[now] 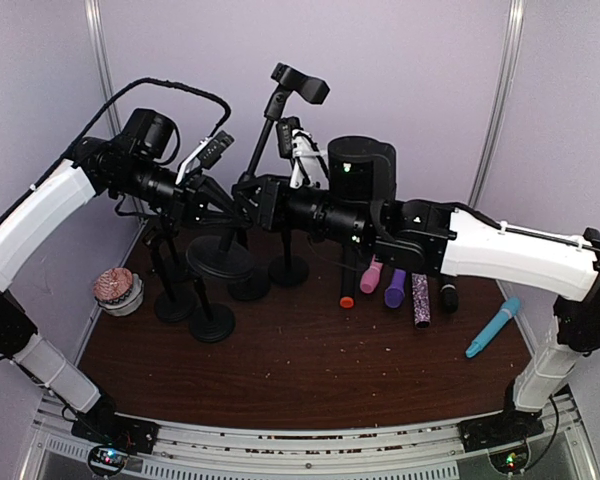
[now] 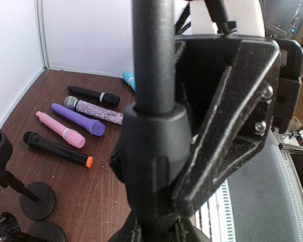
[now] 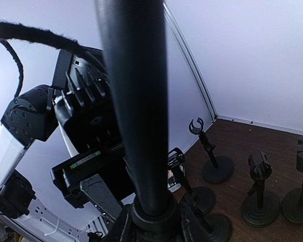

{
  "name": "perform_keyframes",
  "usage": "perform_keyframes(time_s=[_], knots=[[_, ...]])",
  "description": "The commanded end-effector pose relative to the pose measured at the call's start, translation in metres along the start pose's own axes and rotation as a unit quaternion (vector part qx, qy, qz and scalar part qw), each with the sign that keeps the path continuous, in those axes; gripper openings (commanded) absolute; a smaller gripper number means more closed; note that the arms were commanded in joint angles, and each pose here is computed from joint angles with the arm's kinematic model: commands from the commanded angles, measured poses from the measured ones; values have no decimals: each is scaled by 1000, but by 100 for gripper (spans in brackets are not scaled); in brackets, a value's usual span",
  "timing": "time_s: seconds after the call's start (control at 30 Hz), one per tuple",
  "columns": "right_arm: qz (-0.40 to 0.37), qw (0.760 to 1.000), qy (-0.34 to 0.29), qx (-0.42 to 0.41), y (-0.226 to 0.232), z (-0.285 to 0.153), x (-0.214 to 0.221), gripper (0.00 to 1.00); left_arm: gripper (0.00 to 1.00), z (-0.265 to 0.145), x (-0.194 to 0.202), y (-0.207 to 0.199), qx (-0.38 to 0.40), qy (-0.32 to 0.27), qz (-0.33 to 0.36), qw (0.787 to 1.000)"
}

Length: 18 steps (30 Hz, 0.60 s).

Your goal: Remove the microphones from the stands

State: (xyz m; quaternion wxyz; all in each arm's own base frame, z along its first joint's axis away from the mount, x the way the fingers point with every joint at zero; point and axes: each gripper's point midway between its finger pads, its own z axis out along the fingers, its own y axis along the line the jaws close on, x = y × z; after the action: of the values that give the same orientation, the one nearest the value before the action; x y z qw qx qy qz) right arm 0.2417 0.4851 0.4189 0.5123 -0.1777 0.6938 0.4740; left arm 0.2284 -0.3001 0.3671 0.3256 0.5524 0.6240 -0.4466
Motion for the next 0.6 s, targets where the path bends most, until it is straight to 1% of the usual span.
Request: perform_keyframes(time_s=[0.0,0.1,0.2,0.33,0.43,0.53,0.57], knots=[[15,998,-34,-54,25,-4,-22,9,0,-4,-16,-8,5,-27,50,998],[1,989,-51,-141,52,-19,-28,9,0,-4,-18,-17,27,-35,44,998],[-15,971,-60,-230,81,-40,-38,8,0,-6,-23,-28,62,-51,32,996],[-36,950,-50,-305,103,-60,-40,4,0,-10,-34,-44,109,-74,15,991],[-40,928,-39,-369,118,-78,-38,2,0,-15,-39,-61,169,-95,-6,981],[-29,896,-22,-443,130,-97,-38,2,0,-19,-42,-72,217,-107,-26,970],[-22,886,-18,-464,133,-103,-39,7,0,-20,-42,-75,225,-109,-28,968]])
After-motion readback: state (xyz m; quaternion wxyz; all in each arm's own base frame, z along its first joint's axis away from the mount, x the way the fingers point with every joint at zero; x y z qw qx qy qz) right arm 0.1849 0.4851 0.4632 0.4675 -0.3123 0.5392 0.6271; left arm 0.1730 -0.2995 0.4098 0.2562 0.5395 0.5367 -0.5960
